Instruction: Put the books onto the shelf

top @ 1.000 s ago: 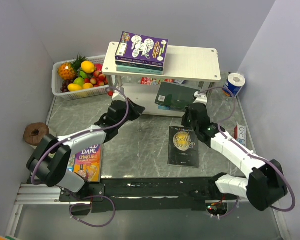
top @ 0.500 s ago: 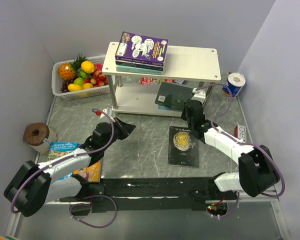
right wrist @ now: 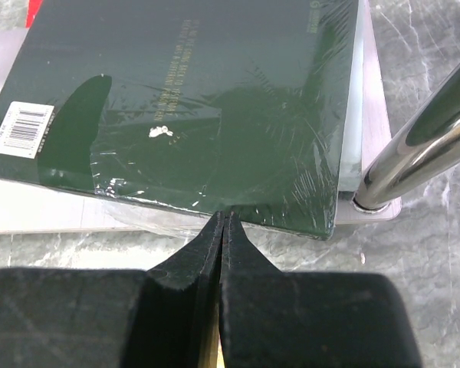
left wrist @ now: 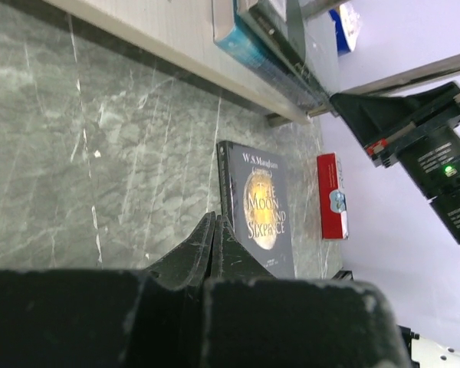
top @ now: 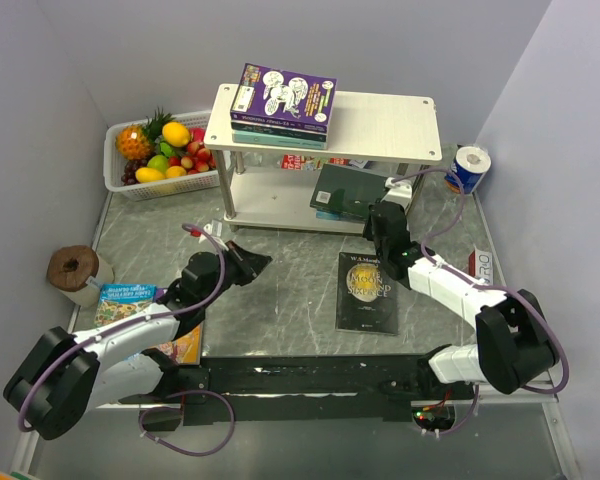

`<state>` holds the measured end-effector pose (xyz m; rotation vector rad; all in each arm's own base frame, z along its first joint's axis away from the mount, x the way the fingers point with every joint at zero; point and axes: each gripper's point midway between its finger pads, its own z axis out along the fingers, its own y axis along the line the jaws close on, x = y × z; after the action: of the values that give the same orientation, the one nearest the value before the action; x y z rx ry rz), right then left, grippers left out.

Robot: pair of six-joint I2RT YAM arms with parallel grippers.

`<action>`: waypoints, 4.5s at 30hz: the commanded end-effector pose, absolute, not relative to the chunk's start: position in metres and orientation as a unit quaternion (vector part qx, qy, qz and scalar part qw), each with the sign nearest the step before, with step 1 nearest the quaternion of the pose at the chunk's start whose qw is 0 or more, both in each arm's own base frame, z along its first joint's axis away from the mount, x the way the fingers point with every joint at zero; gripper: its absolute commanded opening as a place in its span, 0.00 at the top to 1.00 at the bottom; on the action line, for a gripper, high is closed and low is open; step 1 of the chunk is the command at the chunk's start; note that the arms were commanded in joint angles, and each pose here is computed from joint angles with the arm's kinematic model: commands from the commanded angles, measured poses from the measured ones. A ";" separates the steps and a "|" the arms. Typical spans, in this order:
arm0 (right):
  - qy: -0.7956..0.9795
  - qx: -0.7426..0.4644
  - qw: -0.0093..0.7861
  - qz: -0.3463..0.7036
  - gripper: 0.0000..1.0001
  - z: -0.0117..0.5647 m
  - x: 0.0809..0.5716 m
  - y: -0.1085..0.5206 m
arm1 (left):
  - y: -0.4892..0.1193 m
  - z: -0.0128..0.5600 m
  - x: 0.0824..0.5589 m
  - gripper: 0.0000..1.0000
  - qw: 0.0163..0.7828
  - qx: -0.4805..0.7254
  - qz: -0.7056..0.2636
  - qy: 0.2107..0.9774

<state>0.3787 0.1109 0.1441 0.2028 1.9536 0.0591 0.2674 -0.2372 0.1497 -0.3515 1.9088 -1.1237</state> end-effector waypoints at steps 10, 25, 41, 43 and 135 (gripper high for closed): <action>0.801 0.068 0.592 0.056 1.00 0.159 0.369 0.134 | -0.248 0.162 0.265 0.99 0.431 -0.134 -0.488 0.747; 0.807 0.067 0.586 -0.029 1.00 0.153 0.401 0.123 | -0.242 0.159 0.261 0.99 0.433 -0.141 -0.482 0.749; 0.807 0.069 0.586 -0.031 1.00 0.163 0.404 0.121 | -0.243 0.161 0.263 0.99 0.431 -0.147 -0.482 0.748; 0.808 0.065 0.585 -0.028 1.00 0.163 0.390 0.125 | -0.240 0.164 0.272 0.99 0.443 -0.159 -0.468 0.748; 0.746 0.429 0.453 0.232 0.38 0.144 0.435 -0.029 | -0.373 0.174 0.501 0.99 0.398 -0.138 -0.595 0.684</action>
<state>0.4143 -0.0245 0.1189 1.1144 1.8859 0.5472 0.5038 -0.3582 0.1514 -0.4229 1.7894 -1.4245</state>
